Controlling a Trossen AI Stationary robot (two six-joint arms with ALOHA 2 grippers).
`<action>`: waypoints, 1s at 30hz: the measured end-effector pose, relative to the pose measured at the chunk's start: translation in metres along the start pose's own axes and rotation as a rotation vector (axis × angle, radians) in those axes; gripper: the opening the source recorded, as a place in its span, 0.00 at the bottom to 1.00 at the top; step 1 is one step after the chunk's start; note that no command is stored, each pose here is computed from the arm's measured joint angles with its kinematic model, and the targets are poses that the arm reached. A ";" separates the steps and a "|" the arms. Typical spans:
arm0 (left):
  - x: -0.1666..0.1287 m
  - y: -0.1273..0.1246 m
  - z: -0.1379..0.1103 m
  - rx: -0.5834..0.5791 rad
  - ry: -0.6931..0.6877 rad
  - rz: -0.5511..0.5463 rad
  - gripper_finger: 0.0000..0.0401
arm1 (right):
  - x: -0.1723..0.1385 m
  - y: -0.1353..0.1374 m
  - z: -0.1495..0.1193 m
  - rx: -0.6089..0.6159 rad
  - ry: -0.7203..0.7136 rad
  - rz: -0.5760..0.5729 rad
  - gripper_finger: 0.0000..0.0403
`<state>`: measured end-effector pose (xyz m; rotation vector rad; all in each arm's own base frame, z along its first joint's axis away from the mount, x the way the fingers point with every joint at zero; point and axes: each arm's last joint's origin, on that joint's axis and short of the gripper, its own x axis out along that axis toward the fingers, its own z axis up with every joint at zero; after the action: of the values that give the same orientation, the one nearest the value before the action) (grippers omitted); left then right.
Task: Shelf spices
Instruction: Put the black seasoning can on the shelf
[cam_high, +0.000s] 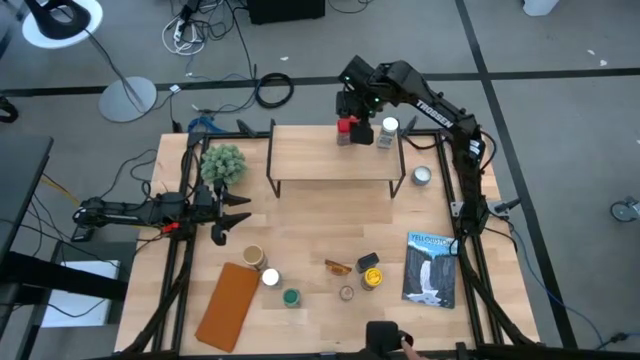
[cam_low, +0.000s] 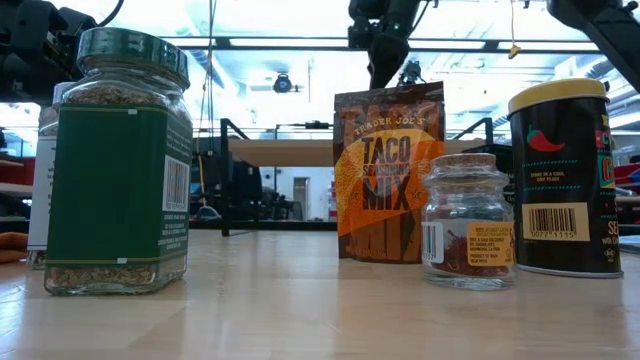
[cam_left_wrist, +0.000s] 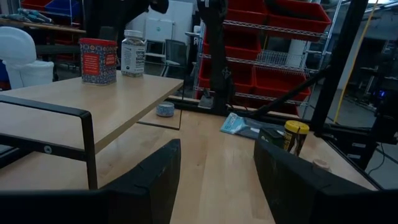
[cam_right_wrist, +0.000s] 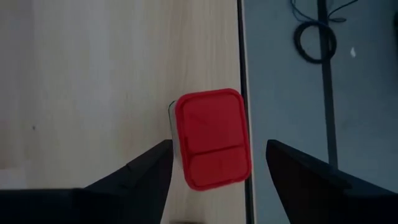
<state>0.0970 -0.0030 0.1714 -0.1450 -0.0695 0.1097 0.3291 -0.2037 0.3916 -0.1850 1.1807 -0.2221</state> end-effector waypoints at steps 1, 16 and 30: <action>0.000 0.000 0.000 0.000 0.000 0.000 0.52 | -0.003 0.000 -0.001 0.011 -0.006 -0.004 0.63; 0.000 0.000 0.000 0.000 0.000 0.000 0.52 | -0.045 0.042 -0.006 0.293 -0.036 0.262 0.58; 0.000 0.000 0.000 0.000 0.001 0.000 0.52 | -0.063 0.134 0.023 0.232 -0.028 0.345 0.49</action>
<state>0.0970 -0.0030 0.1713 -0.1446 -0.0686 0.1097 0.3380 -0.0576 0.4216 0.2179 1.1294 -0.0508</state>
